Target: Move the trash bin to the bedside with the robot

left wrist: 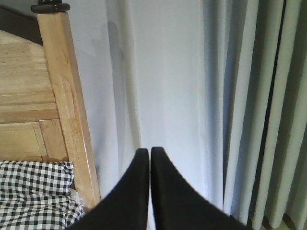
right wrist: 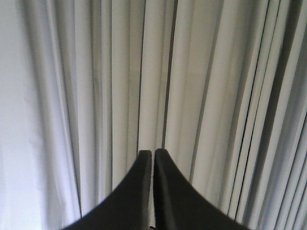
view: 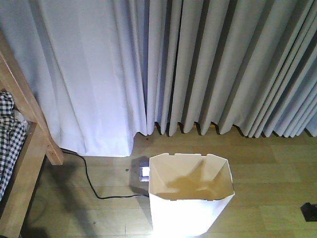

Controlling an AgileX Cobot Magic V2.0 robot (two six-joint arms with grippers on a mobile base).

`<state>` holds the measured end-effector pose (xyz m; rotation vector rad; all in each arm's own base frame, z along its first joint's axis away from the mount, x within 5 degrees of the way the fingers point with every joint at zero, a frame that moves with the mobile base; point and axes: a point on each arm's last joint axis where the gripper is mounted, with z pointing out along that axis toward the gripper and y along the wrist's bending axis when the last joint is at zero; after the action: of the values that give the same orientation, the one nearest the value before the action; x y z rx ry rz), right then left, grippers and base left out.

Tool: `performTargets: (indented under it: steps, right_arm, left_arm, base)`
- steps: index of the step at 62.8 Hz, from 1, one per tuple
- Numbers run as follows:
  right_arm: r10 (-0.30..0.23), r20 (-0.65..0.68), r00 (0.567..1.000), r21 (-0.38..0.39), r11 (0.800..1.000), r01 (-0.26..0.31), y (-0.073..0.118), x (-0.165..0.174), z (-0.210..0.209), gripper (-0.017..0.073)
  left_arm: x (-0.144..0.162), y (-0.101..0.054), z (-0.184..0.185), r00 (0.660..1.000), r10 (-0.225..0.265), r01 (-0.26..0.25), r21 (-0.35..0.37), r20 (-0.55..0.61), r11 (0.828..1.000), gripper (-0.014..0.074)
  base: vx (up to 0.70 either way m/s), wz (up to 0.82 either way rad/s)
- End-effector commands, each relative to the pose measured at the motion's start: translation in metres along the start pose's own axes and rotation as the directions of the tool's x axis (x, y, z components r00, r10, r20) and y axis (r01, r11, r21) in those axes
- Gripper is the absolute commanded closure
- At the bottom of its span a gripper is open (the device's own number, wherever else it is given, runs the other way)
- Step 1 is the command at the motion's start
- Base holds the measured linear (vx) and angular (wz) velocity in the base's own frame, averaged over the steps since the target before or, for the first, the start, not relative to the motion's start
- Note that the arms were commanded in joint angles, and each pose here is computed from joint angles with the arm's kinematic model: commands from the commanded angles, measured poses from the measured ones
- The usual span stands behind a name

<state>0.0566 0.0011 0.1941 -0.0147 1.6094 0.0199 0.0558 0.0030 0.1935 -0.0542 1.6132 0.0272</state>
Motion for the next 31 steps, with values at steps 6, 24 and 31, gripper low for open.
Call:
performTargets:
  steps: [6, 24, 31]
  right_arm:
    - [-0.004, 0.058, 0.998, -0.001, 1.000, 0.004, 0.0001, 0.0001, 0.0001, 0.0568]
    - [-0.004, 0.058, 0.998, -0.001, 1.000, 0.004, 0.0001, 0.0001, 0.0001, 0.0568]
    - [-0.004, 0.058, 0.998, -0.001, 1.000, 0.004, 0.0001, 0.0001, 0.0001, 0.0568]
  left_arm:
    - [-0.0138, -0.0005, -0.0019, 0.995, -0.009, 0.009, 0.005, 0.098, 1.000, 0.0600]
    - [-0.0138, -0.0005, -0.0019, 0.995, -0.009, 0.009, 0.005, 0.098, 1.000, 0.0600]
    - [-0.0138, -0.0005, -0.0019, 0.995, -0.009, 0.009, 0.005, 0.098, 1.000, 0.0600]
  base:
    - [0.00, 0.00]
    - [0.00, 0.00]
    - [0.00, 0.00]
